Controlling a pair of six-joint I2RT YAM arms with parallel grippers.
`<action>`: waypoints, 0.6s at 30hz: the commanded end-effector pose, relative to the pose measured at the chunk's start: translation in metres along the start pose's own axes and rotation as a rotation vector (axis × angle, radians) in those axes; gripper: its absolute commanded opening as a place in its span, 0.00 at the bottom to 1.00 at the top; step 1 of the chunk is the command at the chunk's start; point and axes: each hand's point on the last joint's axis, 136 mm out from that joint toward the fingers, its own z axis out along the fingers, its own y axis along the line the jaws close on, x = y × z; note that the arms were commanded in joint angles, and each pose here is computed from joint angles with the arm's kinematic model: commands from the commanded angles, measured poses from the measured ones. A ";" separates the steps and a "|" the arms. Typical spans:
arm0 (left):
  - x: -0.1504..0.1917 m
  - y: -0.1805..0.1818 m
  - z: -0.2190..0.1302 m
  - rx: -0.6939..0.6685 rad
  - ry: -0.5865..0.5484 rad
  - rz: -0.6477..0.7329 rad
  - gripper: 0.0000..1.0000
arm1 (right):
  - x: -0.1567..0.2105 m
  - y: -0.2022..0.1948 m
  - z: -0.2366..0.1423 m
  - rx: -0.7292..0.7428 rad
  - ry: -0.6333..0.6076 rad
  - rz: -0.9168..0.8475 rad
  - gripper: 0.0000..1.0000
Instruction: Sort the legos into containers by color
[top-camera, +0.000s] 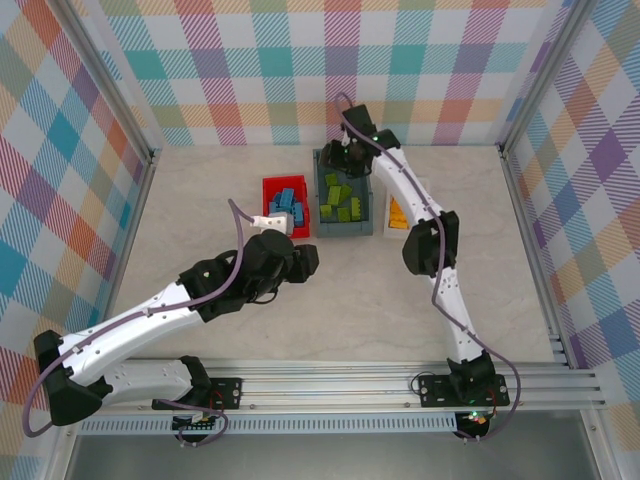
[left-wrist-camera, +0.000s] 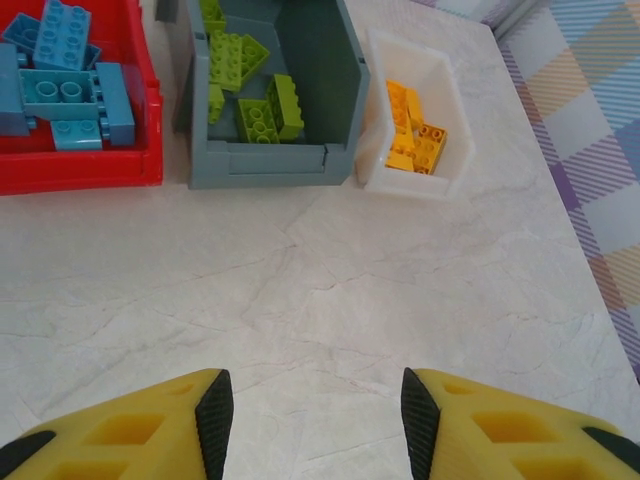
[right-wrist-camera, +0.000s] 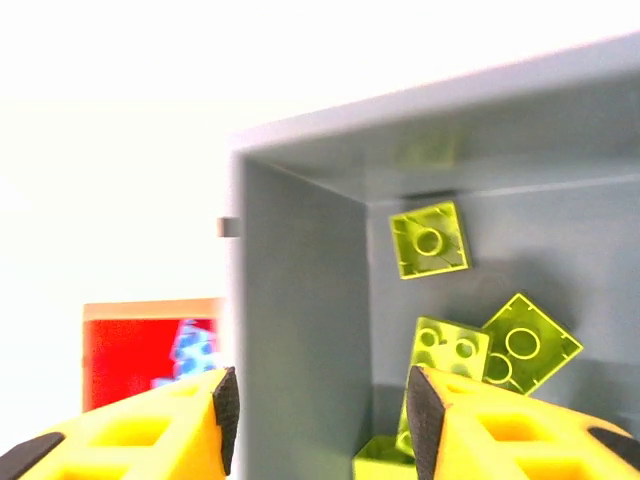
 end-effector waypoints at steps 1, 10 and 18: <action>-0.007 0.021 -0.010 -0.081 -0.024 -0.027 0.49 | -0.030 0.039 -0.089 -0.040 -0.139 -0.077 0.48; -0.022 0.091 -0.033 -0.216 0.016 -0.189 0.68 | 0.018 -0.005 -0.224 0.073 -0.359 -0.095 0.67; -0.035 0.165 -0.043 -0.276 -0.070 -0.313 1.00 | 0.118 -0.138 -0.340 0.461 -0.574 -0.015 1.00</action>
